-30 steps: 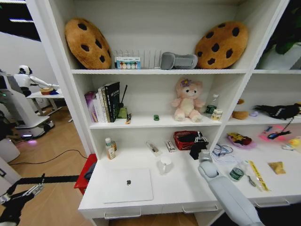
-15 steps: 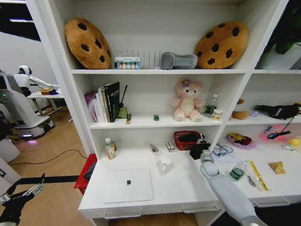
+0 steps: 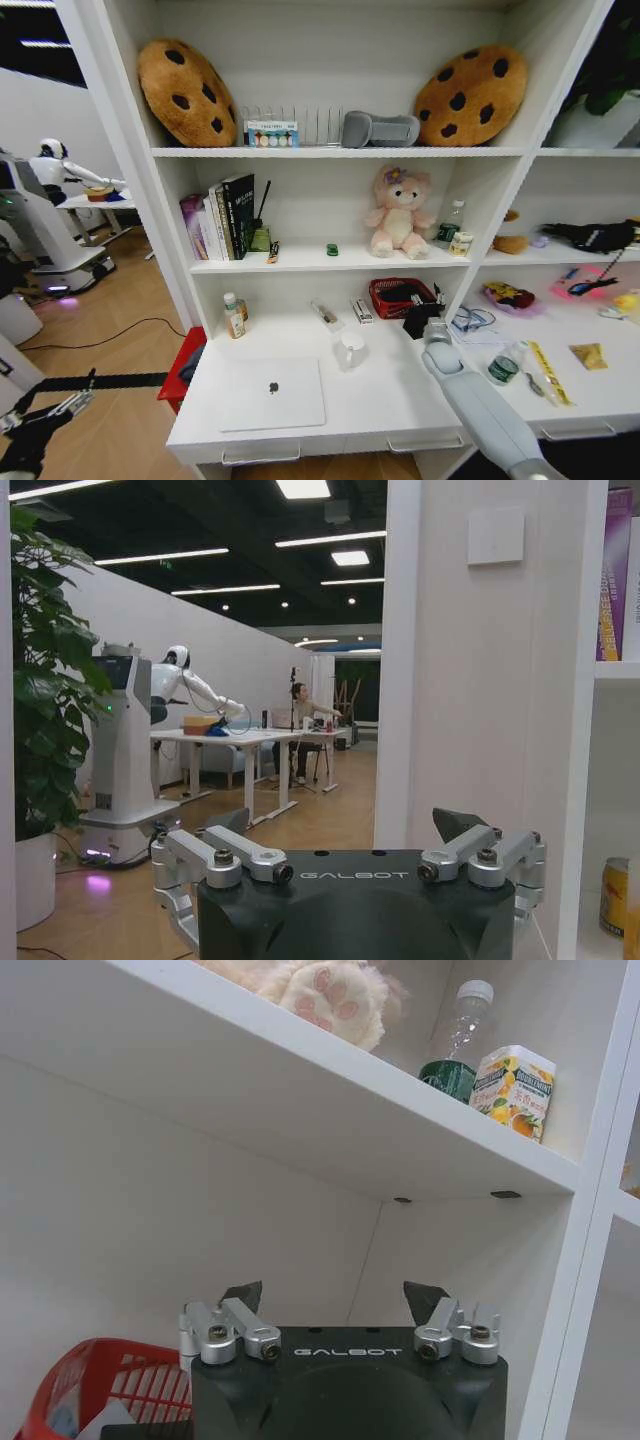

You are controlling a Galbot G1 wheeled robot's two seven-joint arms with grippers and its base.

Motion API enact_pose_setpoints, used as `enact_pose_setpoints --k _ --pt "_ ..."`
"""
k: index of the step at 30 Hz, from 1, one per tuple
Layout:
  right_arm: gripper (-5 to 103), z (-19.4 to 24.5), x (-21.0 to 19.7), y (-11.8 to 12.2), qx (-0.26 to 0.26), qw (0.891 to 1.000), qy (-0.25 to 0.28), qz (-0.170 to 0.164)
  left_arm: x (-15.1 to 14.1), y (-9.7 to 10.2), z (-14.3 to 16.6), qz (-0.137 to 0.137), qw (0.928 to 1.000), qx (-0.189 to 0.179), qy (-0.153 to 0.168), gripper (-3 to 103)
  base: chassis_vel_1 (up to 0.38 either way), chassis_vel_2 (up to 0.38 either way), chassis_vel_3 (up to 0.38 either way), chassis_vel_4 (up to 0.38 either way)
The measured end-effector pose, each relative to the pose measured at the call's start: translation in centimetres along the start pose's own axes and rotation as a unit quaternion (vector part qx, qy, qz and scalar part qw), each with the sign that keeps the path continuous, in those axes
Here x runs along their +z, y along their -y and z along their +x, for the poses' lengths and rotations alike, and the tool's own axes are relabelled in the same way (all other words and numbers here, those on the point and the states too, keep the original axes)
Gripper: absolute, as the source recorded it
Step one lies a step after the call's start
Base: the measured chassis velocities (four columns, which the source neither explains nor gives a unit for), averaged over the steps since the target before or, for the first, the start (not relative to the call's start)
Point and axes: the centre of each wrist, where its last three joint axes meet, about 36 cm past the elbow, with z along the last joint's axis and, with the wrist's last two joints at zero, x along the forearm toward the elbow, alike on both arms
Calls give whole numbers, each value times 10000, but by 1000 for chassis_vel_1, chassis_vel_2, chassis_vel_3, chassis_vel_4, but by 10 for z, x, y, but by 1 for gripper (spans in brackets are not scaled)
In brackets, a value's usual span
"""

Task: Organize the objects on the table.

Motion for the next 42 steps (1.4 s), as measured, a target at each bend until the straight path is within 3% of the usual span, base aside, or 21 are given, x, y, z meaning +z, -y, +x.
enact_pose_setpoints --k 3,6,13,15,17,21,26,35,42 --pt "83 3 -1 -1 -15 10000 1 -10 0 0 0 0 10000 0 0 100 0 0 0 0" --pt "97 31 -14 -5 -164 9998 22 -138 0 0 0 0 10000 0 0 100 0 0 0 0" --pt "100 82 -32 -16 -480 9980 -49 -413 0 0 0 0 10000 0 1 100 0 0 0 0" --pt "100 117 -39 -22 -603 9956 -321 -637 0 0 0 0 10000 -1 0 100 0 0 0 0" --pt "100 143 -34 -25 -709 9944 -478 -617 0 0 0 0 10000 -1 0 100 0 0 0 0" --pt "100 152 -28 -23 -683 9954 -482 -478 0 0 0 0 10000 0 0 100 0 0 0 0" --pt "100 146 -39 -17 -178 9962 -655 -538 0 0 0 0 10000 0 1 100 0 0 0 0" --pt "100 177 -25 -12 652 9884 -1272 -516 0 0 0 0 10000 0 0 100 0 0 0 0" --pt "100 140 -22 9 990 9824 -1522 -433 0 0 0 0 10000 0 1 100 0 0 0 0"
